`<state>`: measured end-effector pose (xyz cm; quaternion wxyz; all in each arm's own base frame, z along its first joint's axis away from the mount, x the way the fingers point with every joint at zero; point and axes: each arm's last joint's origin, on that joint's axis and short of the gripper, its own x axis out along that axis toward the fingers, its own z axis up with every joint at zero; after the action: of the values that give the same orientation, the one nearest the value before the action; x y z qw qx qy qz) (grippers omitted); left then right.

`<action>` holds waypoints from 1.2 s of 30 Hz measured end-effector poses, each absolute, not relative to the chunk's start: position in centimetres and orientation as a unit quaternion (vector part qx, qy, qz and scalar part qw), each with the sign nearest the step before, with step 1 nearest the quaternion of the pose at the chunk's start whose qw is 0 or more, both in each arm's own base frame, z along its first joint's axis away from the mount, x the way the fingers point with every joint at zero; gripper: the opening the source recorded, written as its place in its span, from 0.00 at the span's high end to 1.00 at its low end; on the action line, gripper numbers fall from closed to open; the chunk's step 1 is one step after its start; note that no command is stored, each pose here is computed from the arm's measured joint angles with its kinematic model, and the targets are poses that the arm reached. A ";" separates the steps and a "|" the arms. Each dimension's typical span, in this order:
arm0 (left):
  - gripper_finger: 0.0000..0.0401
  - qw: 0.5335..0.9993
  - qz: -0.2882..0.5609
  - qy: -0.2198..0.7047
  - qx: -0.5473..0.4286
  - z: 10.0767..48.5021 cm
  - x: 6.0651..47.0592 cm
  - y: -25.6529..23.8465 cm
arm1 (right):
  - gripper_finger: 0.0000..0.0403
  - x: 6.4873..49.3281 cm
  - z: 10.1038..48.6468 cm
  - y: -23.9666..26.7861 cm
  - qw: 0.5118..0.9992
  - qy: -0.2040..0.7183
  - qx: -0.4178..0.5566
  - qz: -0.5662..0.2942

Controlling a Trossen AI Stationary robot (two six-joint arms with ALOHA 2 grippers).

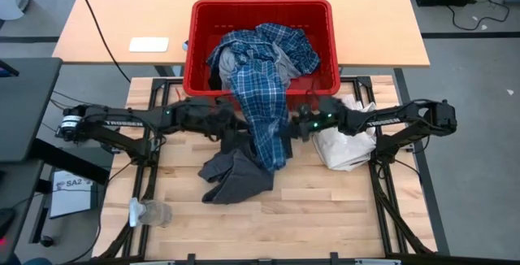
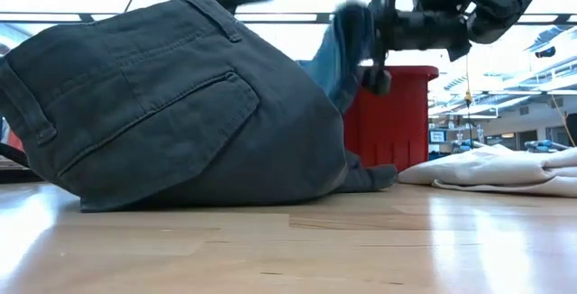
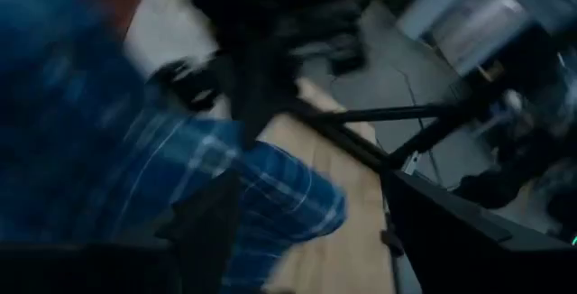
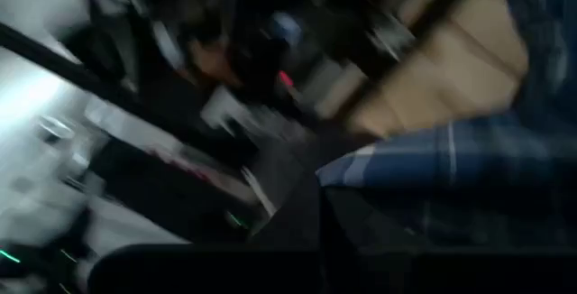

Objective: Fold Laundry from Bin
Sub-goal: Adjust the plaid pants

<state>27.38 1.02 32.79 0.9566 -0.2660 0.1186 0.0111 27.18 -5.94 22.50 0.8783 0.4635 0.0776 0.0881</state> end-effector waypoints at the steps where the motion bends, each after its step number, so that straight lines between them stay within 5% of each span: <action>1: 0.32 0.968 0.006 0.104 -0.230 33.1 27.5 0.6 | 0.99 27.1 23.0 -6.2 0.874 0.057 0.472 0.096; 8: 0.35 0.991 0.087 0.060 -0.082 33.6 27.8 0.2 | 1.00 26.6 25.2 -7.9 0.854 -0.031 0.503 0.127; 22: 0.30 0.992 0.109 0.029 -0.060 32.4 30.0 3.5 | 1.00 28.6 32.3 -9.1 0.880 -0.059 0.439 0.171; 26: 0.45 0.990 0.127 0.026 -0.064 32.5 29.8 4.5 | 1.00 28.8 33.2 -9.6 0.889 -0.061 0.424 0.164; 33: 0.92 0.985 0.158 0.023 -0.067 32.6 29.4 6.4 | 0.90 28.3 33.2 -11.2 0.894 -0.063 0.423 0.135; 36: 0.97 0.980 0.179 0.009 -0.091 32.9 28.9 7.6 | 0.83 27.9 33.1 -12.3 0.901 -0.077 0.412 0.109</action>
<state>28.93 7.65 32.89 0.9795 -0.0910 0.0087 0.1795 27.87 -12.30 33.15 0.9013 0.4121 -0.0768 0.1090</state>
